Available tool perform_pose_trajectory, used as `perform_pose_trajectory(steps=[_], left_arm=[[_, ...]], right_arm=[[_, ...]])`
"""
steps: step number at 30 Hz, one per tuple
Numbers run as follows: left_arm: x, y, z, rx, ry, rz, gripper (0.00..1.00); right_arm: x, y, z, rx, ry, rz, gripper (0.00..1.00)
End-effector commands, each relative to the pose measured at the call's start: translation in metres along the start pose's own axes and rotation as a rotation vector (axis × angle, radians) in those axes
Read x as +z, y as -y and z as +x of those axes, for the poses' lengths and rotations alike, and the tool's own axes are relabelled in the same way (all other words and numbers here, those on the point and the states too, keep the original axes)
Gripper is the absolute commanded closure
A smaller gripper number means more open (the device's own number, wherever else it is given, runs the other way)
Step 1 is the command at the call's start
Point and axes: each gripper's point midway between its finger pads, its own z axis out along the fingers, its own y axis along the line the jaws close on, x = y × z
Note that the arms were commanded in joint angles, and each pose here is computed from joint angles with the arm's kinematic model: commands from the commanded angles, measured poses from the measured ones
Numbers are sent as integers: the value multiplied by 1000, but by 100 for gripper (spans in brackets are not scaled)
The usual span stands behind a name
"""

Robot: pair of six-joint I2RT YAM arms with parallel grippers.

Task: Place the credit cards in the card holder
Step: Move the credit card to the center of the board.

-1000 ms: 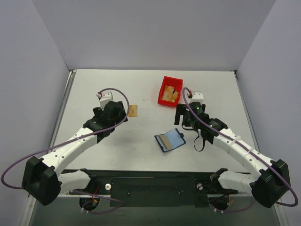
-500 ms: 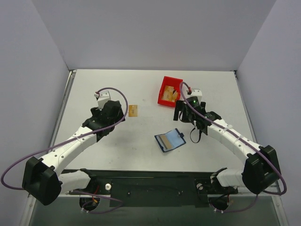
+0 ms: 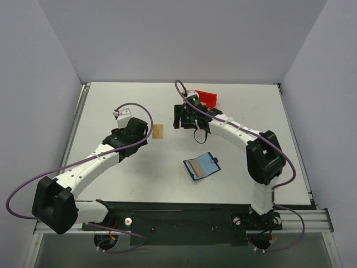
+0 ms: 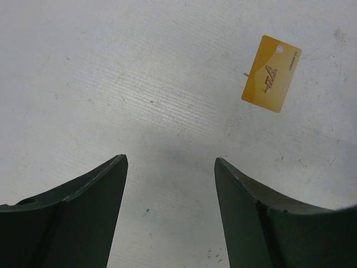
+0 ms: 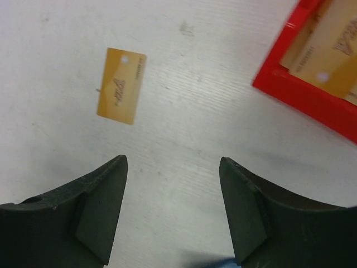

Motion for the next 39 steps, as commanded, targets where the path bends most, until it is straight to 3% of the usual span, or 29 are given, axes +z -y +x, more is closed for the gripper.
perform_pose_trajectory(steps=[1,6,8,10,12,16,23,30,39], left_arm=[[-7,11,-12,-57,37,77,29],[3,15,-14,-63,39,81,39],[13,21,-13,-51,17,73,48],[23,33,-17,-43,27,103,61],[32,43,-20,-39,49,124,80],[55,50,-25,-35,63,95,100],[100,66,-19,-38,34,102,100],[141,75,0,-101,-53,229,100],[155,89,20,-85,-117,302,100]], right_arm=[[36,-38,-10,40,-42,-111,39],[72,-54,-14,77,-83,-154,47],[91,-55,-7,93,-111,-154,51],[101,-56,-7,109,-125,-159,55],[108,-58,-6,130,-141,-173,59],[116,-53,-8,177,-155,-185,65],[122,-54,-3,194,-203,-212,71],[124,-57,9,223,-263,-224,79],[128,-58,31,272,-349,-219,93]])
